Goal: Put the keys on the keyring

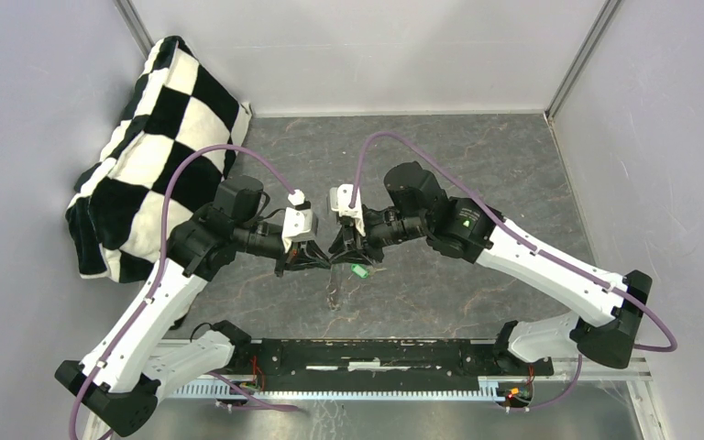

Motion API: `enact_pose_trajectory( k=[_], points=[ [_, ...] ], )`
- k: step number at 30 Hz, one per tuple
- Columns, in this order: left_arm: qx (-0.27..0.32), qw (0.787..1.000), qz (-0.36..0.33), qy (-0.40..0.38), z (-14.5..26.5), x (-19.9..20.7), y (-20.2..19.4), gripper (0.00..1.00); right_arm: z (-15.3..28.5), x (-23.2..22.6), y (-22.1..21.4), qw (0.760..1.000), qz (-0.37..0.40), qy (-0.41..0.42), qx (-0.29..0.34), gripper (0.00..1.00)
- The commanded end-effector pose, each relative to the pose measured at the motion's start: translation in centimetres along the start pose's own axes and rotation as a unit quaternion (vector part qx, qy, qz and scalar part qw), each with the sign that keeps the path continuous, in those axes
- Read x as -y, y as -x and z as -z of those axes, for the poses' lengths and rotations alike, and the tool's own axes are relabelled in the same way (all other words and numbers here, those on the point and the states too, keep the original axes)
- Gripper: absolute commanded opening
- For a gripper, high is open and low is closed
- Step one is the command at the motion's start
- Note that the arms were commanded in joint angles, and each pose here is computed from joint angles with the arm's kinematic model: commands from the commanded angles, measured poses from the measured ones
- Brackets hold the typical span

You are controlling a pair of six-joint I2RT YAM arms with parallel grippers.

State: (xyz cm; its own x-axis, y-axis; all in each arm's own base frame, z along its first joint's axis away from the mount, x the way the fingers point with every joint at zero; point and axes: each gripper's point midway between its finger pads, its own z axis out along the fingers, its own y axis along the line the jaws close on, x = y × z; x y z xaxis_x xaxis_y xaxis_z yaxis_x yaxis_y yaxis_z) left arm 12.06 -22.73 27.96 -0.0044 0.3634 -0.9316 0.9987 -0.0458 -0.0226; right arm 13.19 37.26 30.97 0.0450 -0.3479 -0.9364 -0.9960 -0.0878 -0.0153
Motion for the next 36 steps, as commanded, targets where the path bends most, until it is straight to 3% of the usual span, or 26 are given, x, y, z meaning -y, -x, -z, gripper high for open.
enact_pose_trajectory(
  k=[1, 8, 10, 11, 13, 15, 18, 24, 36],
  points=[
    [0.014, 0.999, -0.044, 0.006, 0.5, -0.1, 1.8, 0.02, 0.2, 0.4, 2.3, 0.999, 0.008, -0.012, 0.029, 0.25],
    [0.017, 0.999, -0.047, 0.009, 0.7, -0.1, 2.2, 0.02, 0.0, 0.7, 2.2, 0.999, 0.001, -0.02, 0.032, 0.02],
    [0.019, 0.999, -0.044, 0.009, 0.7, -0.1, 2.4, 0.02, 0.1, 0.9, 2.0, 0.999, 0.002, -0.028, 0.031, 0.01],
    [0.018, 0.999, -0.041, 0.01, 0.7, -0.2, 2.4, 0.1, 0.2, 1.1, 2.0, 0.999, 0.002, -0.036, 0.034, 0.01],
    [0.018, 0.999, -0.03, 0.016, 0.7, -0.4, 2.6, 0.41, 0.9, 1.7, 2.8, 0.996, 0.004, -0.063, 0.059, 0.0],
    [0.023, 0.999, -0.007, 0.039, 0.9, -1.0, 3.2, 0.52, 2.1, 1.7, 4.3, 0.989, 0.009, -0.079, 0.126, 0.0],
    [0.011, 0.998, -0.01, 0.055, 1.3, -0.9, 2.3, 0.54, 3.9, 0.8, 5.6, 0.971, 0.008, -0.091, 0.223, 0.0],
    [0.004, 0.999, 0.023, 0.043, 0.7, 0.4, -0.4, 0.51, 5.4, -0.3, 6.3, 0.947, 0.002, -0.09, 0.308, 0.0],
    [0.162, 0.985, 0.067, 0.002, -0.2, 0.4, 6.2, 0.47, 7.8, -2.4, 6.7, 0.883, -0.025, -0.059, 0.464, 0.01]
  ],
)
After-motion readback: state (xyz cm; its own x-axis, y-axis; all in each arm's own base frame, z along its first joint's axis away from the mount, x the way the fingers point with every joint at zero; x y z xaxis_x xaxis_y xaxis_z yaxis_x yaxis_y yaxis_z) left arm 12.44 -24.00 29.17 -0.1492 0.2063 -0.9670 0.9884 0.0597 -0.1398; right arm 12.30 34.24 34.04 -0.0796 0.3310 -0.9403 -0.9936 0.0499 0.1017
